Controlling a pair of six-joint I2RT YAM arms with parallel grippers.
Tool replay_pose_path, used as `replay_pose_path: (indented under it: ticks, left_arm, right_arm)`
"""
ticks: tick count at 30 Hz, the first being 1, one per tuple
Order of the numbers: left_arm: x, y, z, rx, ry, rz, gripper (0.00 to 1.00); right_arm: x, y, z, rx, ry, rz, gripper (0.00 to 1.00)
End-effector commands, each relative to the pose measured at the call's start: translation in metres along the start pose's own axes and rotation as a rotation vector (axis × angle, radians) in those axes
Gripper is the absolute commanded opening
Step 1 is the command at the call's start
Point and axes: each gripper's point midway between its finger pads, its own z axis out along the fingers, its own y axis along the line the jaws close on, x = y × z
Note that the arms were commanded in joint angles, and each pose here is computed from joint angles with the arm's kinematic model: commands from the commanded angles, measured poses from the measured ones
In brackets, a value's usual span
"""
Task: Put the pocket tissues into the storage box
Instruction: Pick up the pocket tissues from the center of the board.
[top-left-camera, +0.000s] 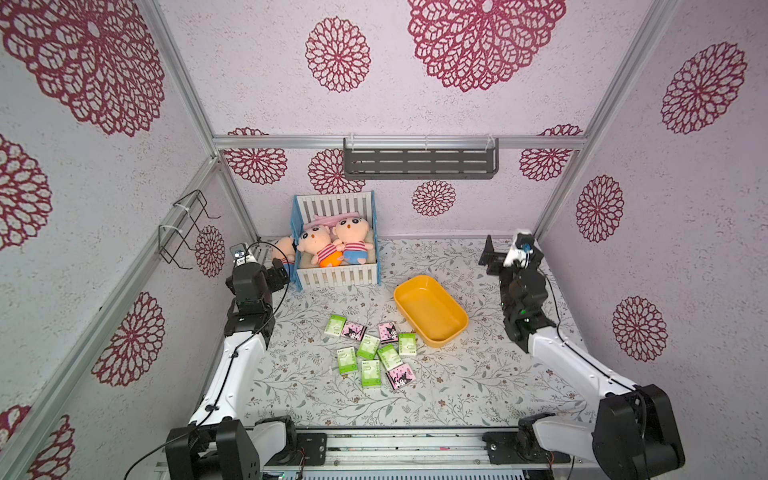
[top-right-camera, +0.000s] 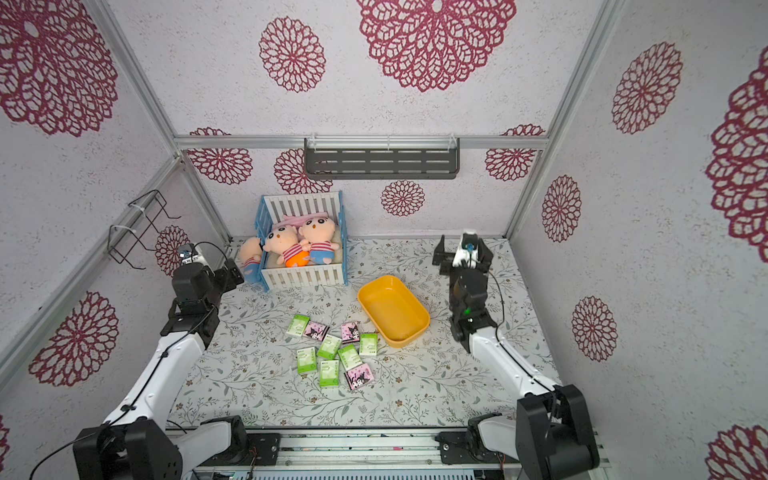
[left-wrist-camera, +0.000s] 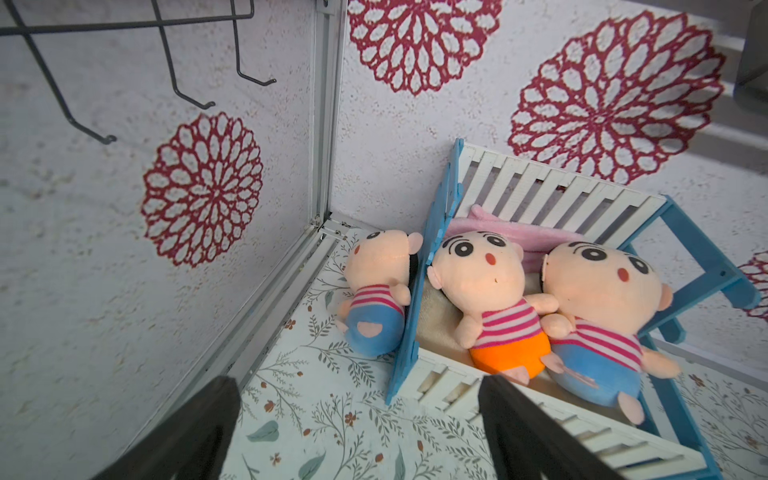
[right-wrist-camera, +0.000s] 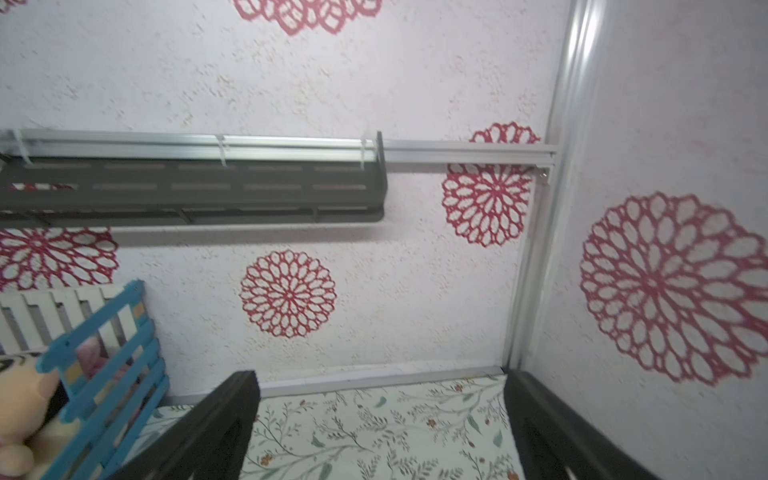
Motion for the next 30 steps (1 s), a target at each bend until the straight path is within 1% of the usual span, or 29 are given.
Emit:
replay_pose_path:
  ticks: [1, 3, 5, 8, 11, 14, 16, 19, 21, 23, 25, 28, 30]
  left_arm:
    - [0.012, 0.003, -0.024, 0.005, 0.075, -0.056, 0.97]
    - [0.01, 0.005, -0.036, 0.008, 0.076, -0.061, 0.97]
    - [0.014, 0.004, -0.046, 0.025, 0.099, -0.06, 0.97]
    - [0.024, -0.01, -0.054, 0.113, 0.155, -0.074, 0.97]
    - [0.036, -0.025, -0.06, 0.206, 0.213, -0.102, 0.97]
    - [0.046, -0.028, -0.062, 0.226, 0.243, -0.127, 0.97]
    - [0.048, -0.027, -0.063, 0.224, 0.246, -0.129, 0.97]
    - [0.048, -0.025, -0.066, 0.22, 0.237, -0.128, 0.97]
    - [0.049, -0.024, -0.066, 0.215, 0.239, -0.126, 0.97]
    - [0.052, -0.024, -0.066, 0.216, 0.247, -0.128, 0.97]
    - [0.056, -0.025, -0.065, 0.221, 0.259, -0.137, 0.97]
    - [0.06, -0.026, -0.063, 0.228, 0.265, -0.153, 0.97]
    - [0.063, -0.027, -0.062, 0.23, 0.27, -0.158, 0.97]
  right_arm:
    - [0.068, 0.078, -0.014, -0.252, 0.343, -0.113, 0.99]
    - [0.067, 0.127, -0.028, -0.355, 0.366, -0.153, 0.99]
    - [0.074, 0.175, -0.042, -0.471, 0.415, -0.183, 0.99]
    - [0.091, 0.234, -0.063, -0.637, 0.512, -0.207, 0.99]
    - [0.102, 0.27, -0.085, -0.725, 0.546, -0.231, 0.99]
    - [0.115, 0.302, -0.117, -0.813, 0.598, -0.275, 0.99]
    - [0.126, 0.312, -0.137, -0.853, 0.654, -0.299, 0.99]
    - [0.145, 0.316, -0.177, -0.916, 0.728, -0.319, 0.99]
    - [0.153, 0.314, -0.202, -0.94, 0.769, -0.307, 0.99]
    - [0.167, 0.304, -0.22, -0.939, 0.845, -0.268, 0.98]
    - [0.181, 0.291, -0.233, -0.926, 0.91, -0.237, 0.95]
    - [0.196, 0.275, -0.242, -0.888, 0.953, -0.219, 0.93]
    - [0.203, 0.272, -0.245, -0.879, 0.979, -0.221, 0.91]
